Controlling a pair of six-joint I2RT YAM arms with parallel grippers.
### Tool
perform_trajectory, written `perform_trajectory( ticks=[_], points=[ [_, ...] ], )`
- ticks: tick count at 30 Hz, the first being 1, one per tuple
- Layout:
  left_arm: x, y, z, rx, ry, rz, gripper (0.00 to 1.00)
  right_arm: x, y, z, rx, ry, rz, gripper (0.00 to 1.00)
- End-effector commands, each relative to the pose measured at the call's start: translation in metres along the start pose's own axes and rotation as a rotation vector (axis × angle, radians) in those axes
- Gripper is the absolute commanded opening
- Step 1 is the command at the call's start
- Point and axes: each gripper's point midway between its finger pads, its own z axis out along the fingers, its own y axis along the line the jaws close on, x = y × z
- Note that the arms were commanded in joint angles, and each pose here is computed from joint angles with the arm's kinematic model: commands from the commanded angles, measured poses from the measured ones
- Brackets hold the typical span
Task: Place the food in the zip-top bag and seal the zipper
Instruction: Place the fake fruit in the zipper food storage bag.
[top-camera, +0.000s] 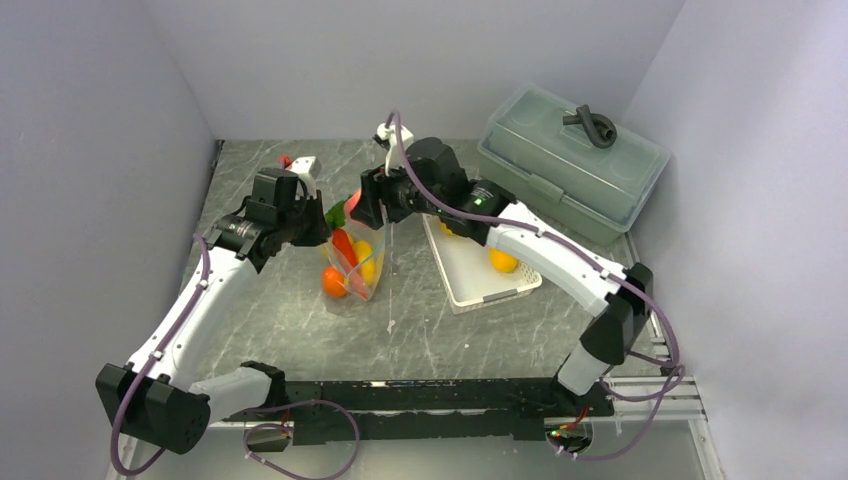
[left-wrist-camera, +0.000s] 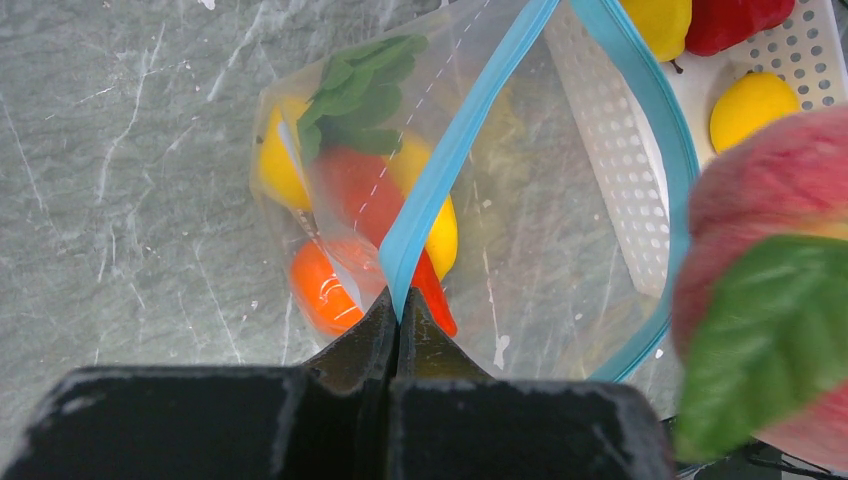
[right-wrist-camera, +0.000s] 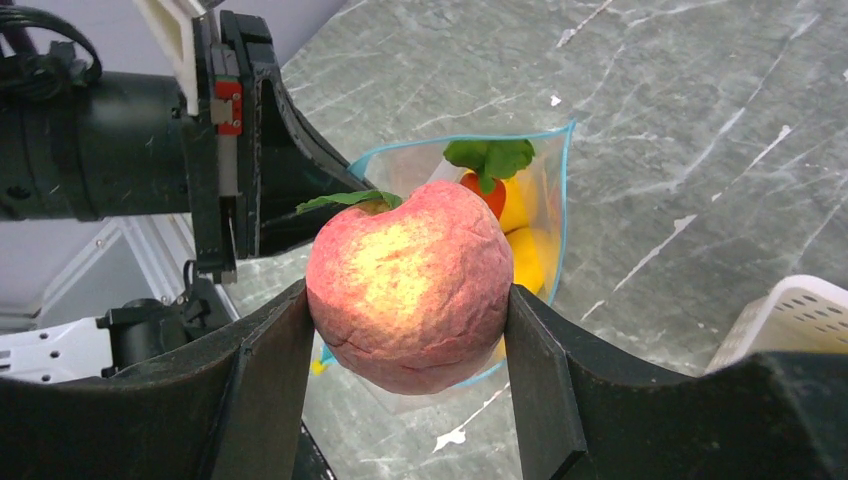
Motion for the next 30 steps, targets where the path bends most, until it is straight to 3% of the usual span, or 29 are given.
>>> perform_trajectory(
  ticks=[1, 17, 23, 30],
  points=[
    [-0.009, -0.006, -0.007, 0.031, -0.051, 0.016, 0.00, -0.016, 0.002, 0.010, 0.018, -0.021, -0.027, 0.22],
    [-0.010, -0.008, -0.009, 0.040, -0.056, 0.016, 0.00, 0.021, -0.029, 0.063, 0.169, 0.126, -0.020, 0.25],
    [-0.009, -0.009, -0.009, 0.043, -0.053, 0.017, 0.00, 0.029, -0.039, 0.075, 0.229, 0.151, -0.022, 0.34],
    [-0.010, -0.009, -0.008, 0.043, -0.053, 0.019, 0.00, 0.034, -0.050, 0.082, 0.281, 0.162, -0.021, 0.52]
  ],
)
